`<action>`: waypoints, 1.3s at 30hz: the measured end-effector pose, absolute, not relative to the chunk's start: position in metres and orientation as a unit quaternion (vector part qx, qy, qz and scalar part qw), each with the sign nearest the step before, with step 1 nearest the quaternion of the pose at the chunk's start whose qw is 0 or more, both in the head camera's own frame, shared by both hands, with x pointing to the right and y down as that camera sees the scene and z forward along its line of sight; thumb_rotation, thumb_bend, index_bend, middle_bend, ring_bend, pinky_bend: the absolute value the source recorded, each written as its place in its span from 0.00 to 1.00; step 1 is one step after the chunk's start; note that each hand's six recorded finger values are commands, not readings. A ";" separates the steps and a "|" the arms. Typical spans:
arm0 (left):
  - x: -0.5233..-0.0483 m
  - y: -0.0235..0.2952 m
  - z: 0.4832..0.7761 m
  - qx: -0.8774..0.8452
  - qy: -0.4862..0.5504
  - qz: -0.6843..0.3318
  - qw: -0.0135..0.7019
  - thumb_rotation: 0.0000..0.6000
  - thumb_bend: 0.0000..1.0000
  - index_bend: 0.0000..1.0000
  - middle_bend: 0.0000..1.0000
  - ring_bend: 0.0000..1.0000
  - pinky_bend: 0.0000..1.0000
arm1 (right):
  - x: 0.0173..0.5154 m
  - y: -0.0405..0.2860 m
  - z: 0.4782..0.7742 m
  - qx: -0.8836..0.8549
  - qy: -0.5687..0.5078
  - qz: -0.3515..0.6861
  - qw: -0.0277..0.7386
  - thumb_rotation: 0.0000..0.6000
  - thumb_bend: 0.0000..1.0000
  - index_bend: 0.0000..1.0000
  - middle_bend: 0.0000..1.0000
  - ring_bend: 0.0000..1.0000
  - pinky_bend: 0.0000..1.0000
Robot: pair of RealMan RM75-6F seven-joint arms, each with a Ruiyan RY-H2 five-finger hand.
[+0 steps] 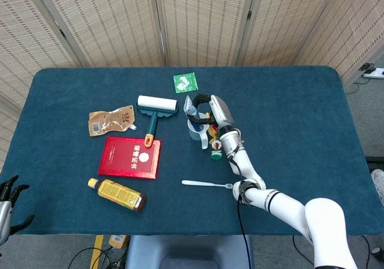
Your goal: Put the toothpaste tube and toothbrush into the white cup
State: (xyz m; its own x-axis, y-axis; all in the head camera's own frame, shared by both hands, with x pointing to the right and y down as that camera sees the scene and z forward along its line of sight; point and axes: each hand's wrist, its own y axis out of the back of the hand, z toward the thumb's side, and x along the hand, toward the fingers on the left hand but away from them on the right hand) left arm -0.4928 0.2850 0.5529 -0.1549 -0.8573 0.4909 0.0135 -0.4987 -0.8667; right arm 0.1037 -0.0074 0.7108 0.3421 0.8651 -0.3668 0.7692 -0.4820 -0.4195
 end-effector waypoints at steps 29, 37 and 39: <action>-0.491 0.286 0.553 -0.560 0.373 -0.663 0.329 1.00 0.24 0.28 0.11 0.13 0.17 | 0.118 -0.007 0.720 -0.823 -0.476 0.288 0.114 1.00 0.19 0.17 0.31 0.17 0.17; -0.489 0.283 0.553 -0.563 0.374 -0.658 0.332 1.00 0.24 0.28 0.11 0.13 0.17 | 0.131 -0.013 0.695 -0.823 -0.487 0.262 0.132 1.00 0.19 0.12 0.26 0.14 0.11; -0.489 0.282 0.553 -0.563 0.375 -0.657 0.333 1.00 0.24 0.28 0.11 0.13 0.17 | 0.138 -0.014 0.686 -0.822 -0.489 0.255 0.141 1.00 0.19 0.12 0.27 0.13 0.09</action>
State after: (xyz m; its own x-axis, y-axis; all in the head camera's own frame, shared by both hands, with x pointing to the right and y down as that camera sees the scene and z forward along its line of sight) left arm -0.4890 0.2824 0.5525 -0.1451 -0.8596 0.4899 0.0158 -0.4971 -0.8676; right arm 0.1375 -0.0136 0.6863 0.3913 0.8765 -0.2804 0.7327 -0.4811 -0.4813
